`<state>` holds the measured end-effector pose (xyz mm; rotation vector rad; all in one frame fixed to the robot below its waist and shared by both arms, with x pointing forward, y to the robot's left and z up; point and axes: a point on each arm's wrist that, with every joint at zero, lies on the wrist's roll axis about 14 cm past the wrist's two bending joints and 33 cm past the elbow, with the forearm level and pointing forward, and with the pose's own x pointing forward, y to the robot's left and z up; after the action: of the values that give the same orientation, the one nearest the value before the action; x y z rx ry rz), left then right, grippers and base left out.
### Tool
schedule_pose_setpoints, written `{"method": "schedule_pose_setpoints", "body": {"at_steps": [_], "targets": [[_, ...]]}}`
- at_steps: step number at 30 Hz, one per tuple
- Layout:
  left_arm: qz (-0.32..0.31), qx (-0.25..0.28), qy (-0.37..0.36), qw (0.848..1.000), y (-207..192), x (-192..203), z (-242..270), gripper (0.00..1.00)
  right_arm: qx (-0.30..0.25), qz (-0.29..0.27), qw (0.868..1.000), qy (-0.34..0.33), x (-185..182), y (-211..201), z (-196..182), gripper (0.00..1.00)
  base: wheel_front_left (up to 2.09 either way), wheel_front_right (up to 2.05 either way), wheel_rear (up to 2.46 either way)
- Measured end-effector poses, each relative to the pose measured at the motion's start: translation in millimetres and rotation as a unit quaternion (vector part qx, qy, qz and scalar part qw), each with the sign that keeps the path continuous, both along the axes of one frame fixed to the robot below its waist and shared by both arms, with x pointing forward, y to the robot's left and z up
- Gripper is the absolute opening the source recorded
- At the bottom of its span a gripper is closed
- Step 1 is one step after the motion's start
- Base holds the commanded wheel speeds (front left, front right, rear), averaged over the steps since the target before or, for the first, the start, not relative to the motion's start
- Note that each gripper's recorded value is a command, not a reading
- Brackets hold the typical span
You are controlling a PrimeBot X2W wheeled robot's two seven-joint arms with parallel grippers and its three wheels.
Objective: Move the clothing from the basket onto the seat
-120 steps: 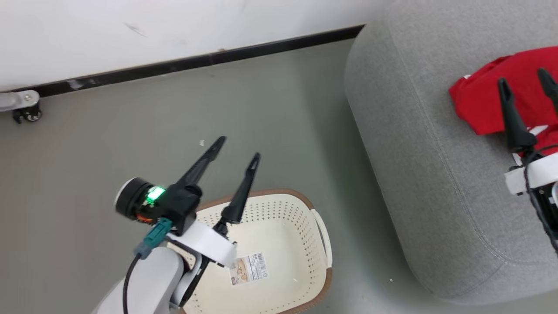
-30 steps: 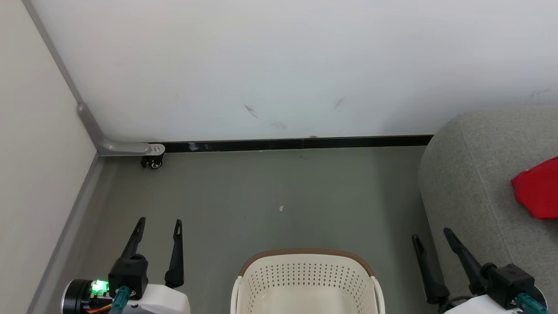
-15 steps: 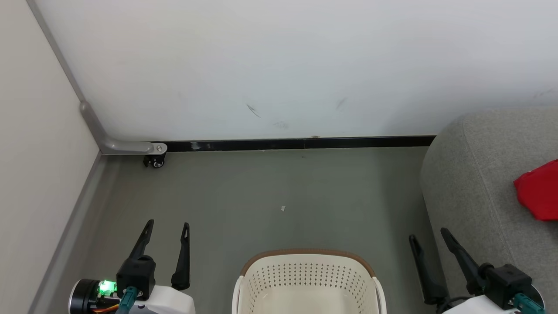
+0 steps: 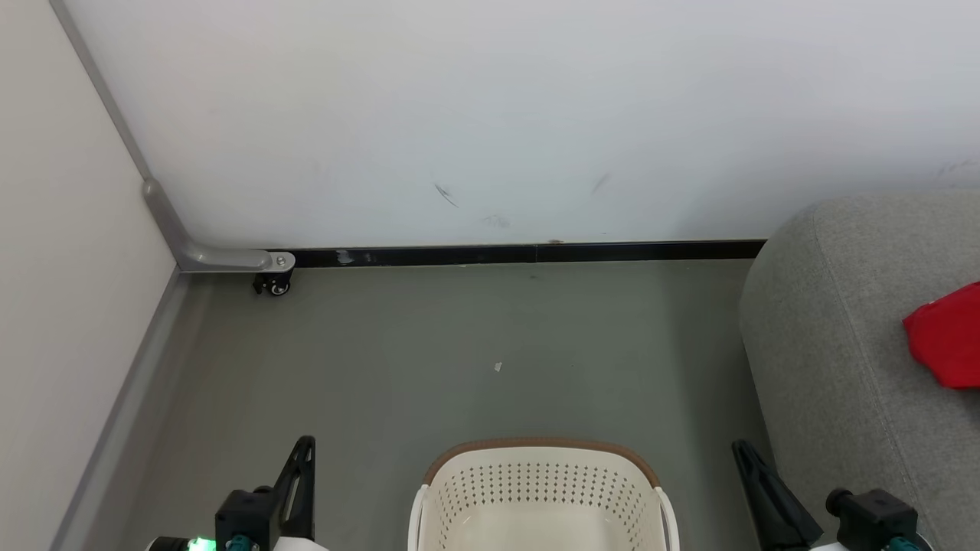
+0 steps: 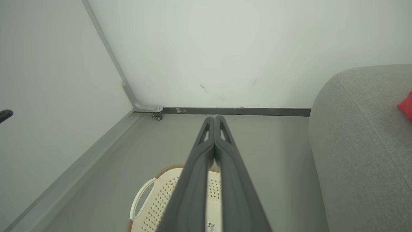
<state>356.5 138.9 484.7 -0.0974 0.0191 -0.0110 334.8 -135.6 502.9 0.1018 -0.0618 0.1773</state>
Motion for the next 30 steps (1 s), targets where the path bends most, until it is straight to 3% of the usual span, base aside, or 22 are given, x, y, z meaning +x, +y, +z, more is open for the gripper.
{"method": "schedule_pose_setpoints", "body": {"at_steps": [12, 30], "targets": [[0.019, -0.099, 0.039, 0.994, 9, 3, -10, 0.0, 0.093, -0.009, 0.996, 0.005, -4, -1, 4, 0.0, 0.0, 0.0, 0.0], [0.033, -0.235, 0.074, 0.969, 17, 9, -19, 0.0, 0.237, -0.05, 0.969, 0.045, 5, -26, -7, 0.0, 0.0, 0.0, 0.0]]}}
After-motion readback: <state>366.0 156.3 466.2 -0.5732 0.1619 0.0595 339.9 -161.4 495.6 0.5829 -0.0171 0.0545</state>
